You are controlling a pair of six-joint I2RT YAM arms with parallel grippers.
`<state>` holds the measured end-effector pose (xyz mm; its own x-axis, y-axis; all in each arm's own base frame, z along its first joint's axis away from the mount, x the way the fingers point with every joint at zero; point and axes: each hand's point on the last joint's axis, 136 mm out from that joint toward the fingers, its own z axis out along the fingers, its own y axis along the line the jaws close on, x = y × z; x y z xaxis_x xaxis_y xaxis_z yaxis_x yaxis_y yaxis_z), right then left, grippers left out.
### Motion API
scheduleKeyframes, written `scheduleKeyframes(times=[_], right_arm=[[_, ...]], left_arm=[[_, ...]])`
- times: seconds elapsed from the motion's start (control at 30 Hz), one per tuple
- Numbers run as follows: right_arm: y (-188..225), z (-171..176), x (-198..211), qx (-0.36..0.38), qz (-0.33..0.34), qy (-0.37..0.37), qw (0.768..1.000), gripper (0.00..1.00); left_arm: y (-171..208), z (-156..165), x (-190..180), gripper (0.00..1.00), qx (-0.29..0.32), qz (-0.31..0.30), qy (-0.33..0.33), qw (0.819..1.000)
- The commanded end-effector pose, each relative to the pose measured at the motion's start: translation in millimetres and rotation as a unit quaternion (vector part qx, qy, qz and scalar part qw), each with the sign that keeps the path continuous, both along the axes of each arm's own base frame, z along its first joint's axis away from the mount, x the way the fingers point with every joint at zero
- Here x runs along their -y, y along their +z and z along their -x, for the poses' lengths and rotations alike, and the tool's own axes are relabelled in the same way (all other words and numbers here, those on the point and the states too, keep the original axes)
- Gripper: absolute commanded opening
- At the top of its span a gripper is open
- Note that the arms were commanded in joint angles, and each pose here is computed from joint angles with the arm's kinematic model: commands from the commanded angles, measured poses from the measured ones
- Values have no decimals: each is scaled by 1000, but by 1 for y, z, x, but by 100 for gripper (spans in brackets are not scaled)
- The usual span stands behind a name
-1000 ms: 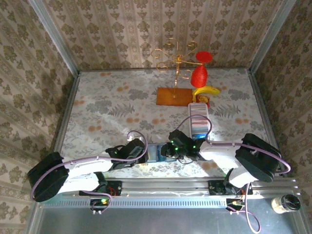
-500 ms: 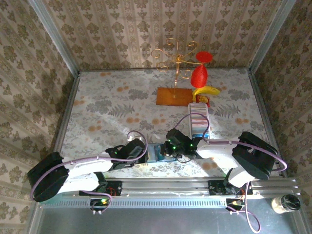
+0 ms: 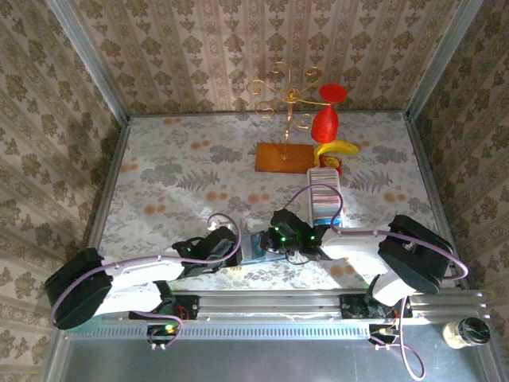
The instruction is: Put the credit cards into the card holder
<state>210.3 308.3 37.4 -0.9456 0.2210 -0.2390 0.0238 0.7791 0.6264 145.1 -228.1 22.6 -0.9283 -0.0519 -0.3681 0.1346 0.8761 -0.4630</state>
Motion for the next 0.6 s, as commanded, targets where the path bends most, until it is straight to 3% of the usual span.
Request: scheduleKeyframes(times=[0.0,0.13,0.23,0.33,0.4,0.57], right_arm=[[-12,7,2,-9,14,11,1000,21],[-14,11,11,-8,43,17,999,30],[-12,9,18,0,67,18,998,32],[-9,7,19,8,84,25,996,30],[-9,6,14,6,77,32,997,23],[-11,11,-7,1,67,62,996,22]], left_arm=[[3,0,4,14,2,9,2,1000],[4,0,3,14,3,7,4,1000],[4,0,3,14,4,7,3,1000],[5,-1,4,14,5,7,3,1000],[5,-2,5,14,6,8,3,1000],[3,-2,7,14,2,10,3,1000]])
